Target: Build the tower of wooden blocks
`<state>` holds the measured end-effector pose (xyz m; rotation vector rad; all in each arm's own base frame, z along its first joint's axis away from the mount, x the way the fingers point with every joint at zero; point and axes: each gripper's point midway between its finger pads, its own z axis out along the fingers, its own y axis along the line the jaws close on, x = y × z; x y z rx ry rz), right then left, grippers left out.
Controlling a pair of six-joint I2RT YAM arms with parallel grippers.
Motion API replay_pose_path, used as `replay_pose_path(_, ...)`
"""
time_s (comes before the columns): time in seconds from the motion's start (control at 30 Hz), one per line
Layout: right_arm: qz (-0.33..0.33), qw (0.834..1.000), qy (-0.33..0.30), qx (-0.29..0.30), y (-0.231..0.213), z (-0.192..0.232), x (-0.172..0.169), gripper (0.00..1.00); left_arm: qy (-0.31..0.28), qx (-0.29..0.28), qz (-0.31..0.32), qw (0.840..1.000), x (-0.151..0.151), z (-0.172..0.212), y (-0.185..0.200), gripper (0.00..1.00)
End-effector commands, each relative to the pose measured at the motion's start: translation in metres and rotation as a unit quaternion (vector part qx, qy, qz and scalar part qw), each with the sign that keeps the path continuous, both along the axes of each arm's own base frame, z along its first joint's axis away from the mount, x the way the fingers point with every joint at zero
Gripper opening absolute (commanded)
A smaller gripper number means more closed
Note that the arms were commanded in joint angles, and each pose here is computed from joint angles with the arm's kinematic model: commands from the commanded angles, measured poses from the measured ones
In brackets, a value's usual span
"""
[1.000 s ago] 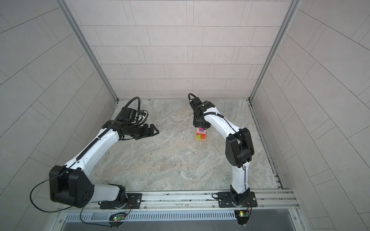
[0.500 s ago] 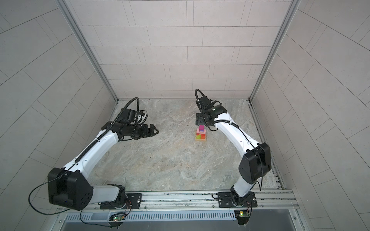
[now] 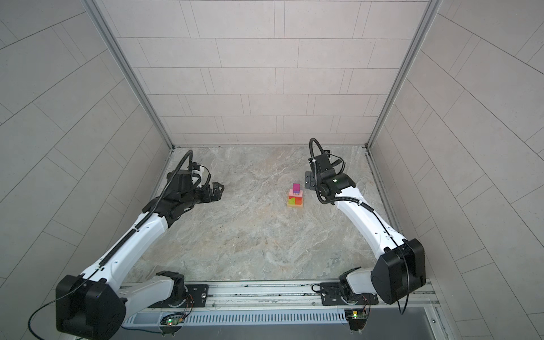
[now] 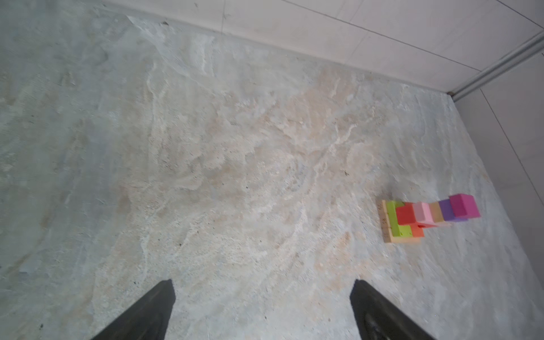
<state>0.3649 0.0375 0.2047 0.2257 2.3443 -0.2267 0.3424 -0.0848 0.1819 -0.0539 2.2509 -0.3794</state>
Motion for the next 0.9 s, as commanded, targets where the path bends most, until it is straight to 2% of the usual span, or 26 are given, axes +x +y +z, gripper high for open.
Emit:
replay_pose_path(0.0,-0.032,0.999,-0.03,-0.031,-0.03,-0.004,0.0,0.99,-0.066,0.046,0.034,0.996,0.019,-0.003,0.021,1.0)
replay_pose_path(0.07,-0.042,0.998,-0.04,-0.031,-0.042,-0.011,-0.001,0.99,-0.056,0.074,0.03,0.995,0.021,-0.018,0.027,1.0)
replay_pose_path(0.13,-0.055,0.996,-0.052,-0.036,-0.054,-0.017,-0.002,0.99,-0.042,0.095,0.063,0.993,0.024,-0.035,0.046,1.0)
replay_pose_path(0.23,-0.072,0.992,-0.089,-0.056,-0.07,-0.022,-0.003,0.99,-0.038,0.075,0.099,0.992,0.03,-0.055,0.077,1.0)
replay_pose_path(0.3,-0.088,0.986,-0.12,-0.074,-0.08,-0.023,-0.008,1.0,-0.034,0.081,0.101,0.991,0.031,-0.065,0.091,1.0)
replay_pose_path(0.4,-0.094,0.977,-0.163,-0.098,-0.088,-0.033,-0.017,1.0,-0.007,0.075,0.128,0.989,0.028,-0.083,0.117,1.0)
replay_pose_path(0.47,-0.097,0.972,-0.187,-0.108,-0.091,-0.036,-0.022,1.0,-0.025,0.063,0.135,0.989,0.032,-0.086,0.124,0.99)
replay_pose_path(0.57,-0.097,0.968,-0.198,-0.115,-0.093,-0.042,-0.025,1.0,-0.062,0.077,0.133,0.986,0.036,-0.088,0.126,1.0)
replay_pose_path(0.73,-0.099,0.96,-0.23,-0.122,-0.095,-0.054,-0.03,1.0,-0.158,0.071,0.138,0.975,0.047,-0.073,0.126,1.0)
replay_pose_path(0.87,-0.09,0.953,-0.264,-0.119,-0.093,-0.063,-0.032,1.0,-0.174,0.071,0.126,0.974,0.053,-0.08,0.123,1.0)
